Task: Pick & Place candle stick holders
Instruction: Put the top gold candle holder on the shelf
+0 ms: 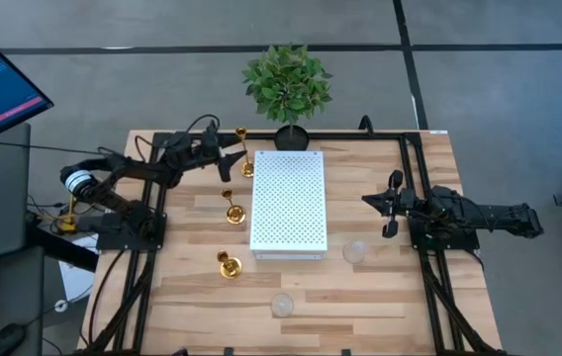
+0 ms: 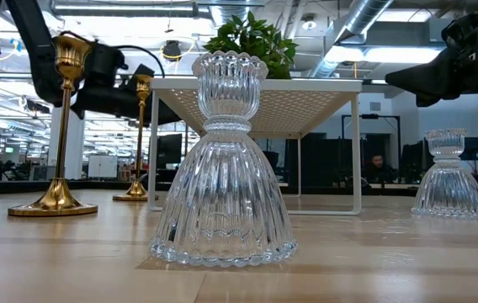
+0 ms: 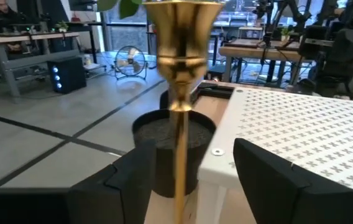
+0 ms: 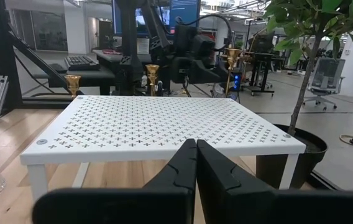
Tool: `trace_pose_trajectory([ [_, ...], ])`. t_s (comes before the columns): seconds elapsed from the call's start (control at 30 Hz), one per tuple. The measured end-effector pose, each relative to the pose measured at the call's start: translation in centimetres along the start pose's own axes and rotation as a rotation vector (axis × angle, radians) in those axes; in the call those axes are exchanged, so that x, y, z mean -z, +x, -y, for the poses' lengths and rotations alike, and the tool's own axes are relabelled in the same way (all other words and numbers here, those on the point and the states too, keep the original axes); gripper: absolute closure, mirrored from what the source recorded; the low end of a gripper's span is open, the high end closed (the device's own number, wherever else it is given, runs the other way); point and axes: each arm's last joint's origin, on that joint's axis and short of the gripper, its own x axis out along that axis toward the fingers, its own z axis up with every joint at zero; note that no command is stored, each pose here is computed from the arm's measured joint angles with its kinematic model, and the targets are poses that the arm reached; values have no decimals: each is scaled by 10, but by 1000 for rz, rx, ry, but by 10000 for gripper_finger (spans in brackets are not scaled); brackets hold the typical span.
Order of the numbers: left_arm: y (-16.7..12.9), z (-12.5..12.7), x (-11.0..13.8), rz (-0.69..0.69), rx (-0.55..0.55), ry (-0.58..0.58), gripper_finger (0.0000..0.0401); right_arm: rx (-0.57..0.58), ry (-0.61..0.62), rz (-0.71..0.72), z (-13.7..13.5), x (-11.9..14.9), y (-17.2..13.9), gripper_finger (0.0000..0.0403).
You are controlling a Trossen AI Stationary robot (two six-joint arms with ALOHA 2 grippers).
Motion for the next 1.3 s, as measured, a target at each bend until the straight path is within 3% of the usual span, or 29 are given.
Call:
trace_pose_trajectory([
  [0.3, 1, 2, 0, -2, -35, 3, 230, 0, 0, 0, 0, 0, 0, 403],
  [0.83, 1, 2, 0, -1, -34, -9, 359, 0, 9, 0, 0, 0, 0, 403],
  [0.93, 1, 2, 0, -1, -34, -54, 375, 0, 9, 0, 0, 0, 0, 403],
  [1.1, 1, 2, 0, 0, -35, -76, 374, 0, 9, 0, 0, 0, 0, 403],
  [1.3, 2, 2, -1, 3, -53, -75, 329, 0, 9, 0, 0, 0, 0, 403],
])
